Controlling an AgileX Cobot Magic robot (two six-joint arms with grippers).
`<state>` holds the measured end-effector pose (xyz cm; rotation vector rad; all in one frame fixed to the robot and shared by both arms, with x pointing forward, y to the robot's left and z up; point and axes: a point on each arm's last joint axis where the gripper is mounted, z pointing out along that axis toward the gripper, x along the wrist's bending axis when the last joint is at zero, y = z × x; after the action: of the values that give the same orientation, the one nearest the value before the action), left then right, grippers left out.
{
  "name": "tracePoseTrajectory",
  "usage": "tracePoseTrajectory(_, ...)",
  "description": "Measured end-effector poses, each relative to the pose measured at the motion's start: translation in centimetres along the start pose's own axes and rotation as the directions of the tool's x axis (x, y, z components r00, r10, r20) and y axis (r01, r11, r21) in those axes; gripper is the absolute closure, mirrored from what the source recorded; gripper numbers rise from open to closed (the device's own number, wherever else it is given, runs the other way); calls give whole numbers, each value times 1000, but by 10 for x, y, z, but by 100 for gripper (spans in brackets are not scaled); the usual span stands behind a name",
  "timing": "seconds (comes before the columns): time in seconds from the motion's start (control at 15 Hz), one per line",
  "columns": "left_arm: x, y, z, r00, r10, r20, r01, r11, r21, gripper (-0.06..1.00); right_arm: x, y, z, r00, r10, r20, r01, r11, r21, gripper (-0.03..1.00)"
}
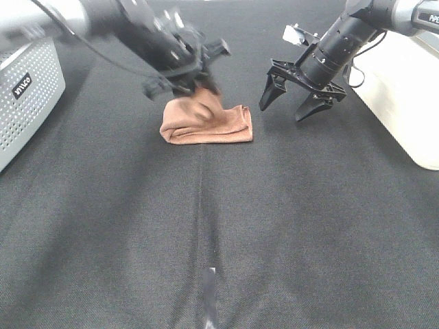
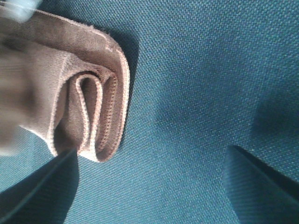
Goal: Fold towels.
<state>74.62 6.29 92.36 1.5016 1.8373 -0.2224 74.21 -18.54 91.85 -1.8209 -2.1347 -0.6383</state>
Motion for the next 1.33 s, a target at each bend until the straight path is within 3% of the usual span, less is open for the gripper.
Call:
tracePoseTrajectory(0.13,-9,-3,6,997,-45,58,47,999,-27,26,0,0,0,1000,0,-1,0,1000,0,18)
tracePoseTrajectory(0.47,-21,4,-10,994,-36,101,42,998,-56,23,9,1,-14,1000,-11,-22,10,1000,-21,18)
tracePoseTrajectory(0.53,-21,16,-25,994,-15,106,25,995,-93,23,14,2,-16,998,-16,-55,14,999,-29,18)
tracePoseTrajectory(0.6,-18,40,-56,995,34,98,-16,983,-183,23,23,2,-18,987,-23,-157,17,999,-39,18)
tracePoseTrajectory(0.73,-6,68,-94,996,71,56,-52,958,-283,23,37,4,-20,959,-39,-282,20,997,-68,18)
tracePoseTrajectory(0.87,9,84,-113,997,74,14,-65,942,-329,23,54,5,-19,925,-55,-376,23,996,-90,18)
tracePoseTrajectory(1.0,17,86,-115,997,74,-13,-75,946,-315,23,77,6,-12,902,-88,-424,39,992,-123,18)
tracePoseTrajectory(1.2,18,85,-115,996,81,-23,-84,949,-303,23,109,6,3,894,-121,-432,45,982,-182,19)
tracePoseTrajectory(1.33,18,85,-115,996,82,-25,-86,949,-303,23,120,7,12,878,-125,-463,30,978,-208,20)
